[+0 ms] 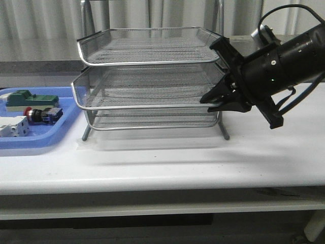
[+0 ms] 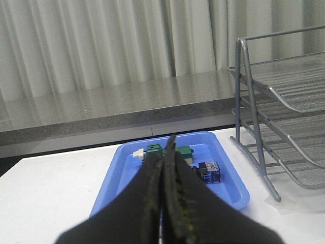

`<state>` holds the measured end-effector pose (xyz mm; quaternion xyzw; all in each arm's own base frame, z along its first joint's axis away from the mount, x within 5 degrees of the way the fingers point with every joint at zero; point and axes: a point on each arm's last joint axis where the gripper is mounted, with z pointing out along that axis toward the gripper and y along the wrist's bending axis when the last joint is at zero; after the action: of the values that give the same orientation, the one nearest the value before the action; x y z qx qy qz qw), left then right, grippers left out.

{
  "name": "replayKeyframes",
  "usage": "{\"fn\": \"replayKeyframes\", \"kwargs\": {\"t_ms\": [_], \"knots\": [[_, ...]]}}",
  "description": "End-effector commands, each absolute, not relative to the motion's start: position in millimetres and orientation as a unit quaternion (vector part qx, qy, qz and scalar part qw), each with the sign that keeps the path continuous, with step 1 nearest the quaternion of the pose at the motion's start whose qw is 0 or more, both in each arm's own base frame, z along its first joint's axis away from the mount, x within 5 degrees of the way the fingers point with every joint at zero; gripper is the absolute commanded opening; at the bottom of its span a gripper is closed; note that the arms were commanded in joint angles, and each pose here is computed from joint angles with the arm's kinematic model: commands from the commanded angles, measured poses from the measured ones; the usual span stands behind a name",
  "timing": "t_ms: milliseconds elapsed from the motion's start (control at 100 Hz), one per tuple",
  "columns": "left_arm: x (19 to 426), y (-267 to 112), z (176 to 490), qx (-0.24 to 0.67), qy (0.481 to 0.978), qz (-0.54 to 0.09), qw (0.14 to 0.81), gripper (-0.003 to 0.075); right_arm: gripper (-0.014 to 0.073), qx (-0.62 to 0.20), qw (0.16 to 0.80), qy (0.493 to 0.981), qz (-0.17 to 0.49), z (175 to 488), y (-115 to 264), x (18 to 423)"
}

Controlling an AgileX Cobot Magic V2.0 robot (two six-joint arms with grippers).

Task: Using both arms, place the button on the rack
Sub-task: 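Grip the middle mesh tray and pull it out toward the robot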

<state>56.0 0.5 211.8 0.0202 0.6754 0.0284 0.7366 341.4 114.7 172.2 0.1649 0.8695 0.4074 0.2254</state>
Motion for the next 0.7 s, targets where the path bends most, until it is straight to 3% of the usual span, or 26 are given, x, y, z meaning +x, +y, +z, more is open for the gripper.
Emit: {"fn": "replayKeyframes", "kwargs": {"t_ms": [0,520,610,690], "knots": [[54.0,0.1,209.4,0.018,0.647,0.025,0.762,-0.002,0.0018,0.1,0.233,0.882,0.398,180.1,114.7,325.8],[54.0,0.1,209.4,0.018,0.647,0.025,0.762,-0.002,0.0021,0.078,0.237,0.891,0.38,185.5,101.1,262.0],[54.0,0.1,209.4,0.018,0.647,0.025,0.762,-0.002,0.0078,0.076,0.238,0.891,0.379,185.5,100.9,261.2],[54.0,0.1,209.4,0.018,0.647,0.025,0.762,-0.002,0.0205,0.075,0.238,0.891,0.379,185.5,100.9,261.2]]}}
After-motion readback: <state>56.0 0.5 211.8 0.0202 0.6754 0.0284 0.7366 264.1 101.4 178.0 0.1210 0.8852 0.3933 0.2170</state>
